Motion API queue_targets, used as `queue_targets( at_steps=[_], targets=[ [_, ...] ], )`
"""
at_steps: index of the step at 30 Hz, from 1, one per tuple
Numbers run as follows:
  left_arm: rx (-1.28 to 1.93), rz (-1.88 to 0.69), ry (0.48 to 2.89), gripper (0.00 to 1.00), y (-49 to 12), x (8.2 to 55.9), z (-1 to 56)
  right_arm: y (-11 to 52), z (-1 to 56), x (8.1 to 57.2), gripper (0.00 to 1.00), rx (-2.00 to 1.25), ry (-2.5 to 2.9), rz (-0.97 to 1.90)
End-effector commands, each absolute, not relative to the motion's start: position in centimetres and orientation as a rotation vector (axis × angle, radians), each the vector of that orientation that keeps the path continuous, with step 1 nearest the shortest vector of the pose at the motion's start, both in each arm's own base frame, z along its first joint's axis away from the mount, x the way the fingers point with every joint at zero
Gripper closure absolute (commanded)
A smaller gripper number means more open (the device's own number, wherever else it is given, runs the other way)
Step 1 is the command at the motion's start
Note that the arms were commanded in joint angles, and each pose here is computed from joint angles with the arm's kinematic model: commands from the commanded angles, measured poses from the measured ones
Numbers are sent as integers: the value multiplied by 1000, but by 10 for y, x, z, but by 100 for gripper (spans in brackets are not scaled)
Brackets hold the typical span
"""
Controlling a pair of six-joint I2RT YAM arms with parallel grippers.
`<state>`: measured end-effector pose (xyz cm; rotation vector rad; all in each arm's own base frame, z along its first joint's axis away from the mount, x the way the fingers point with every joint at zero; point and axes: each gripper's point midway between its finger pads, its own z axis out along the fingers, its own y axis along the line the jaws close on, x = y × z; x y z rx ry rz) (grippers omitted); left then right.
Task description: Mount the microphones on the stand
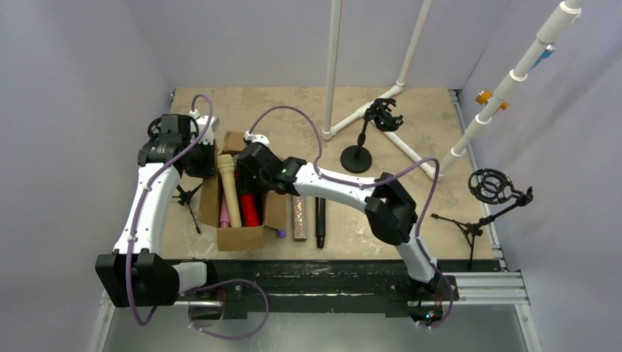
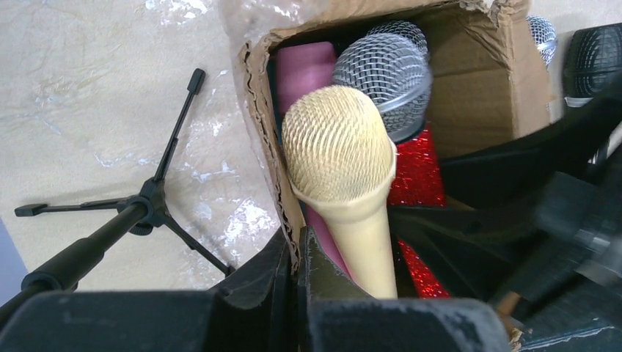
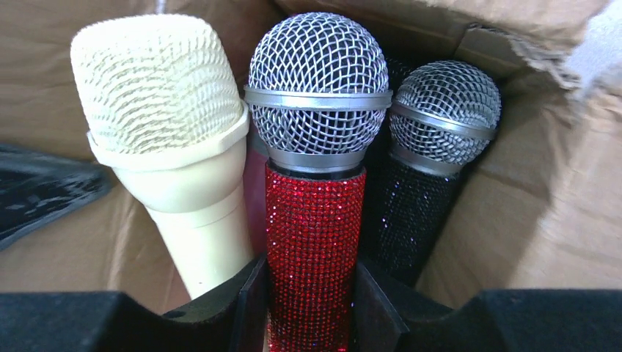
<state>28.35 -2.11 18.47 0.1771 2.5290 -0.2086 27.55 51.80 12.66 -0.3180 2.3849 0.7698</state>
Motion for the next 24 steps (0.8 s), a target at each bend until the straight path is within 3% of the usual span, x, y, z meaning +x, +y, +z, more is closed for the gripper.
queue_targets(
  at_steps=[1,2,14,24],
  targets=[
    [223,-191,2476,100,-21,292,192,529,226,266,96,-296,2185,1002],
    [223,-185,2477,100,-20,292,192,527,234,266,100,-293,2169,1008],
    [234,-160,2471,100,-17,289,197,456,248,298,100,-171,2171,890],
    [238,-156,2472,100,-17,288,197,326,212,316,100,-4,2221,672]
  ],
)
